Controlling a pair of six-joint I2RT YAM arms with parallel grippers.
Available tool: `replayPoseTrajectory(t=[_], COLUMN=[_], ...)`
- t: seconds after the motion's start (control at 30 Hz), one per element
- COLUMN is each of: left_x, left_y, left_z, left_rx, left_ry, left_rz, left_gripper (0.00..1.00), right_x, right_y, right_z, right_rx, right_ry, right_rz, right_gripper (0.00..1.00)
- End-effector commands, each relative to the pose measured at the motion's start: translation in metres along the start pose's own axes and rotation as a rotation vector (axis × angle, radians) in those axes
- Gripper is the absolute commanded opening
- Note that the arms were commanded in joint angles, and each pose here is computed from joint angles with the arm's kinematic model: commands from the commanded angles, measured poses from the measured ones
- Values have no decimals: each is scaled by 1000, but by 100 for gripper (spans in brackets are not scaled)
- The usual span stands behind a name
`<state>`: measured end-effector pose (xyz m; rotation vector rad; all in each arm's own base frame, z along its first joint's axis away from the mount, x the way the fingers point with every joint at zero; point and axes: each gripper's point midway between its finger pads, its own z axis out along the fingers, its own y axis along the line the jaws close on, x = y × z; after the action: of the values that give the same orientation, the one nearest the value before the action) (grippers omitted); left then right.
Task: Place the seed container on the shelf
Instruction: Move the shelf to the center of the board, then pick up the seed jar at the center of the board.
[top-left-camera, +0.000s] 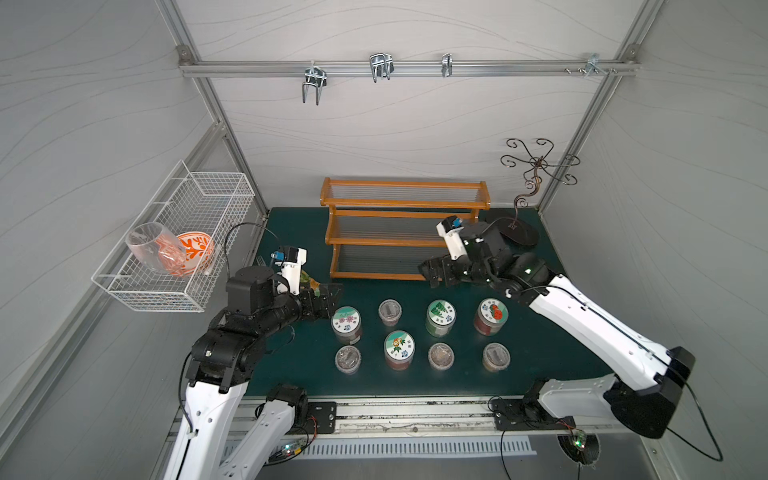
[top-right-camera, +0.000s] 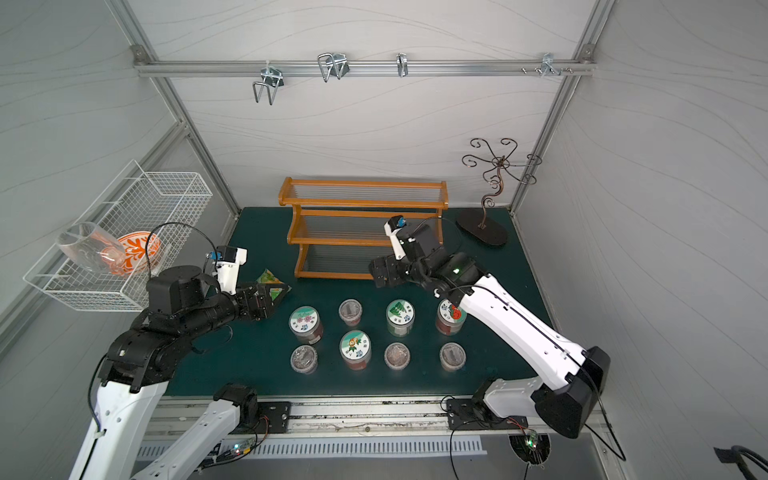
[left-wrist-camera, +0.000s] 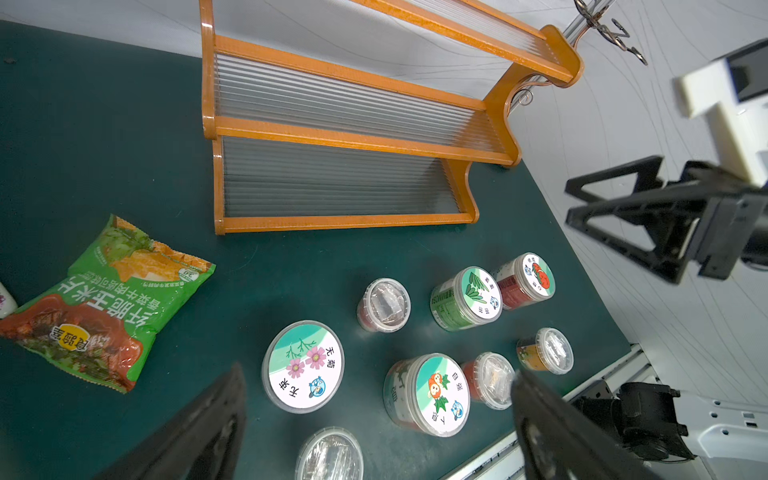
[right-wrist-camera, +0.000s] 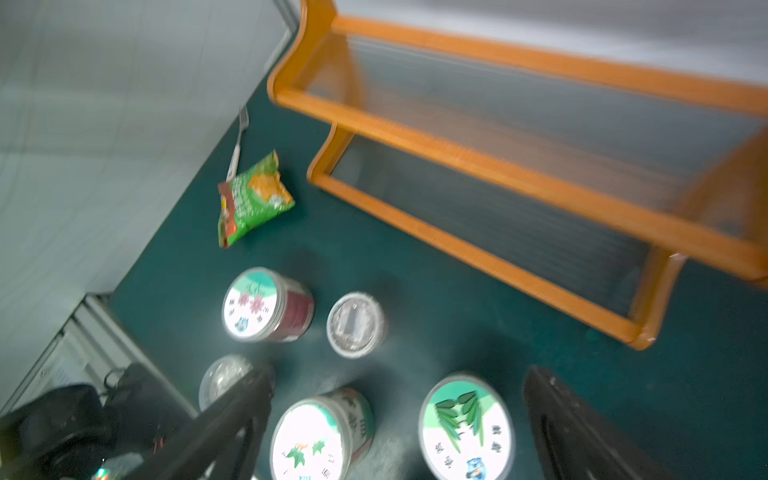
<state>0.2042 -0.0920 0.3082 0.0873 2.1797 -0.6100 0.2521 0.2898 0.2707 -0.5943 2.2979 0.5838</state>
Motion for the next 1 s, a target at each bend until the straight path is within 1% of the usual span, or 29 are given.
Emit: replayPoseTrajectory(t=[0.0,0.1,0.2,0.4,0.63,0.8,0.97], left_x=[-3,1,3,7,10,10,12], left_y=[1,4,5,5,7,7,8], left_z=[-3,-3,-4,-3,-2,-2,-2], left_rx=[-10,-22,-26,-22,-25,-25,-30], left_ry=[-27,-24,-25,-20,-16,-14,-11], left_rz=[15,16,19,19,23,22,24], left_gripper=[100,100,100,100,100,100,100], right_x=[23,50,72,100,114,118,120], right_y=[20,41,54,54,50,47,44], right_z=[31,60,86,123,150,161,168], right_rx=[3,-3,7,64,112,151,178], right_ry=[58,135,197,284,342,368,378], right_rz=[23,-11,-33,-51,-50,-52,-55], right_gripper=[99,99,99,99,99,99,95])
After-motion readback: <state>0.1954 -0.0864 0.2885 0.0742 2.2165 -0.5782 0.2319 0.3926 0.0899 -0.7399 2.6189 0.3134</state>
